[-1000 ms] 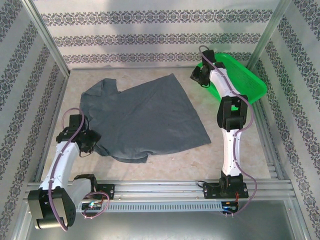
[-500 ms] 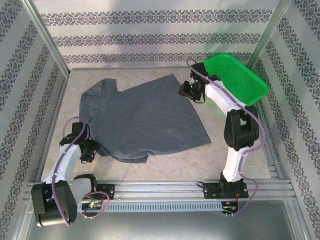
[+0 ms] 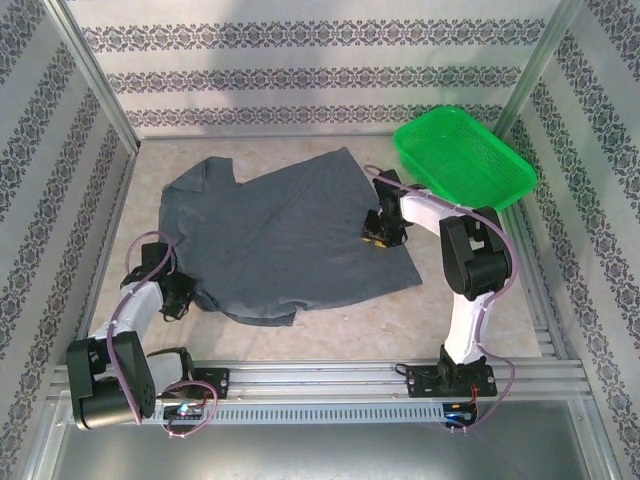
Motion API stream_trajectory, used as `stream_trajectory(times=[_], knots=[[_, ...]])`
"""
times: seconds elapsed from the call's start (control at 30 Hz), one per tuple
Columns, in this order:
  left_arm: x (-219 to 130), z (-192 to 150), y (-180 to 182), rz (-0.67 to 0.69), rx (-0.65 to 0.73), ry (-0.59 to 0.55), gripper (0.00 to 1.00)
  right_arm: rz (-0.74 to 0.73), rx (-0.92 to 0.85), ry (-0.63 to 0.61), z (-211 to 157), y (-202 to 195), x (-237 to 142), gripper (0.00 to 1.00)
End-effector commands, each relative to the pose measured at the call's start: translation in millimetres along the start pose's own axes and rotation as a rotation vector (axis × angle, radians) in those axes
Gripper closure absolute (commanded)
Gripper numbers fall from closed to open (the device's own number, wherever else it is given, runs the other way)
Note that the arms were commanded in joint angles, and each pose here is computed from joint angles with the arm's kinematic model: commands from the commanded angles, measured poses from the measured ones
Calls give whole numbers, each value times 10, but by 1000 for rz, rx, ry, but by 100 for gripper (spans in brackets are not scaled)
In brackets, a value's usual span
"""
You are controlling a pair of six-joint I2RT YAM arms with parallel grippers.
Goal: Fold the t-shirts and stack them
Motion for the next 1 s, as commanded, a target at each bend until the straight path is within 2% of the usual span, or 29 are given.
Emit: stream_trajectory(times=[0.0,0.17,0.37,0.5,0.6,0.73,0.87,0.9,0.93,0.97], knots=[[-27,182,-86,-5,22,-53,100,-103,10,11,162,-188,126,67],[-263,532,-183,-5,16,-159,100,-145,-4,26,455,-65,166,70],[-408,875,-397,-49,7,-234,100,-140,58,23,799,-4,144,73],[-429,1046,-589,-135,15,-262,100,-129,54,-28,1004,21,3,73],[-446,1110,-774,-274,32,-270,100,-96,-19,-69,1092,131,-174,71],[-416,1069,-878,-382,31,-228,99,-101,-153,-150,983,358,-556,63],[-304,969,-815,-399,36,-180,98,-37,-289,-207,435,670,-895,58],[-271,954,-794,-391,36,-169,91,-12,-327,-190,220,751,-892,58],[-238,944,-773,-374,32,-156,74,12,-363,-178,29,823,-902,58],[-211,933,-771,-367,37,-137,54,35,-401,-157,-186,883,-867,58]])
Point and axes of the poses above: each hand's point on the last joint's axis, 136 mm out from that joint toward the fingers, its own x axis out along the fingers, its own y axis along the line the jaws close on, z = x × y, the point moved 8 cm from there along -x, back along the fingers, and after that the axes turned 3 degrees about -x, right-handed, at the moved point
